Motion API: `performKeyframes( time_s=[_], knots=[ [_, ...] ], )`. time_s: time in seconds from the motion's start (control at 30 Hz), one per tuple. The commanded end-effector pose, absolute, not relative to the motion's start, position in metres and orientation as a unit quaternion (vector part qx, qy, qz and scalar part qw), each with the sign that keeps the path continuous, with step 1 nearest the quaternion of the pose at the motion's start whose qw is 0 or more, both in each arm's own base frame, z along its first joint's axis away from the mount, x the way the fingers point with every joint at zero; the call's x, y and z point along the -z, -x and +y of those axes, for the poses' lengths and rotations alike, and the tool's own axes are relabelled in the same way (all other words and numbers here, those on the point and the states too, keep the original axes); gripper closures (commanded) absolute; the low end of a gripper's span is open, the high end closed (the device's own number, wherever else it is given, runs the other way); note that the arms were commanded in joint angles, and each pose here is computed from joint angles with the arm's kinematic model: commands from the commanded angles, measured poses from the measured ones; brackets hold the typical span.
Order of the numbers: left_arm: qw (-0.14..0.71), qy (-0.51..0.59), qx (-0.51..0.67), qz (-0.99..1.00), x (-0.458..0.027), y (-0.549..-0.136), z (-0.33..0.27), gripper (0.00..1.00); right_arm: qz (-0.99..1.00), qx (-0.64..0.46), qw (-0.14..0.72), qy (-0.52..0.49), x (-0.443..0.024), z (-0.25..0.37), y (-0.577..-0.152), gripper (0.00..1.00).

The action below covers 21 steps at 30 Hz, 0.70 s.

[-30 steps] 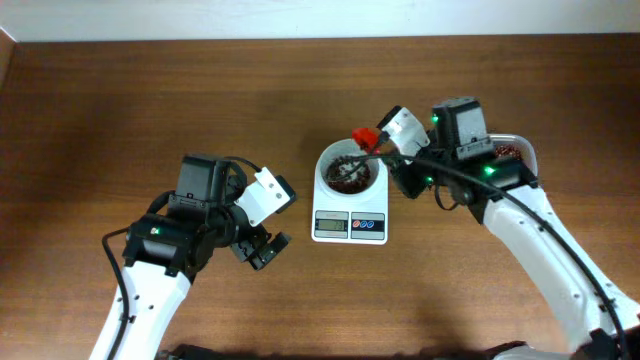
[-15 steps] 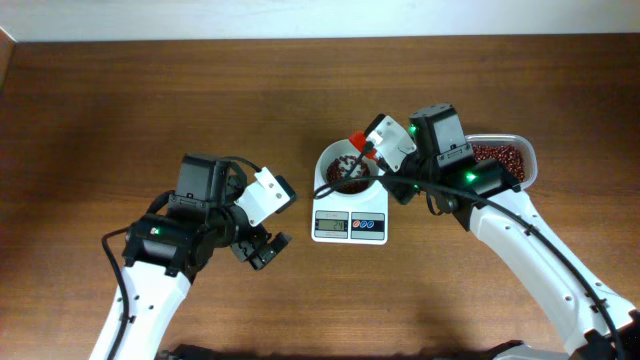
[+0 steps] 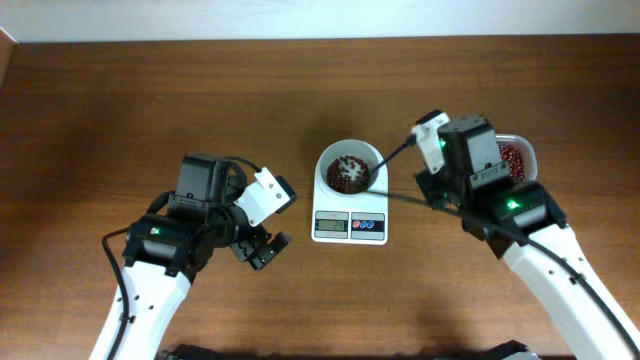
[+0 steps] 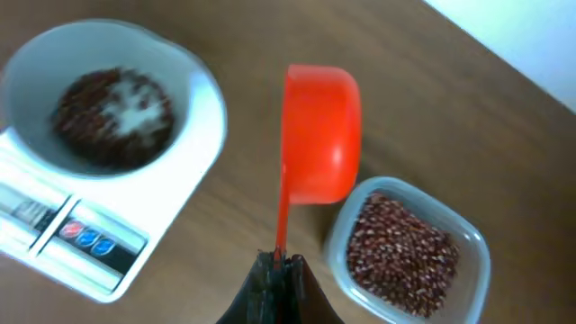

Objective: Scoop and weigh 50g on scale
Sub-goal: 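Tilt the scoop to pour beans into the bowl, then withdraw, then dip the scoop into the bean tub again with the right gripper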

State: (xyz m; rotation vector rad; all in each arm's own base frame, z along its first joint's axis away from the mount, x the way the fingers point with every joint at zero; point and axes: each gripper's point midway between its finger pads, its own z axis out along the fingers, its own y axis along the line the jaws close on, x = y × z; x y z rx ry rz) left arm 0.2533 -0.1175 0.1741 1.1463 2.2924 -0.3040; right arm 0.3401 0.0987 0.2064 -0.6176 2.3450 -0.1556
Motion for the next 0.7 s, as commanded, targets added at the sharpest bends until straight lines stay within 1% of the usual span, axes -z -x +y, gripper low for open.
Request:
performKeyframes(
  time_s=[0.0, 0.1, 0.17, 0.23, 0.27, 0.3, 0.37, 0.5, 0.63, 0.67],
  knots=[
    [0.291, -0.431, 0.108, 0.847, -0.183, -0.256, -0.117, 0.01, 0.932, 0.075, 0.336, 0.118, -0.197, 0.056, -0.353, 0.96],
    [0.291, -0.431, 0.108, 0.847, -0.183, -0.257, -0.117, 0.01, 0.941, 0.03, 0.324, 0.093, -0.206, 0.041, -0.351, 0.96],
    [0.291, -0.431, 0.108, 0.847, -0.183, -0.256, -0.117, 0.01, 0.949, 0.035, 0.304, 0.073, -0.21, 0.025, -0.343, 0.96],
    [0.291, -0.431, 0.108, 0.847, -0.183, -0.257, -0.117, 0.01, 0.95, 0.034, 0.308, 0.038, -0.224, 0.005, -0.344, 0.96],
    [0.291, -0.431, 0.108, 0.847, -0.183, -0.256, -0.117, 0.01, 0.953, 0.042, 0.298, 0.043, -0.22, -0.001, -0.342, 0.96],
    [0.291, -0.431, 0.108, 0.847, -0.183, -0.256, -0.117, 0.01, 0.962, 0.057, 0.266, 0.037, -0.206, -0.016, -0.339, 0.96],
    [0.291, -0.431, 0.108, 0.847, -0.183, -0.256, -0.117, 0.01, 0.977, 0.072, 0.201, 0.027, -0.165, -0.036, -0.347, 0.96],
    [0.291, -0.431, 0.108, 0.847, -0.183, -0.257, -0.117, 0.01, 0.982, 0.148, 0.116, 0.021, -0.11, -0.064, -0.356, 0.96],
    [0.291, -0.431, 0.108, 0.847, -0.183, -0.256, -0.117, 0.01, 0.985, 0.145, 0.093, 0.024, -0.089, -0.064, -0.359, 0.96],
    [0.291, -0.431, 0.108, 0.847, -0.183, -0.257, -0.117, 0.01, 0.987, 0.129, 0.092, 0.026, -0.086, -0.058, -0.359, 0.96]
  ],
)
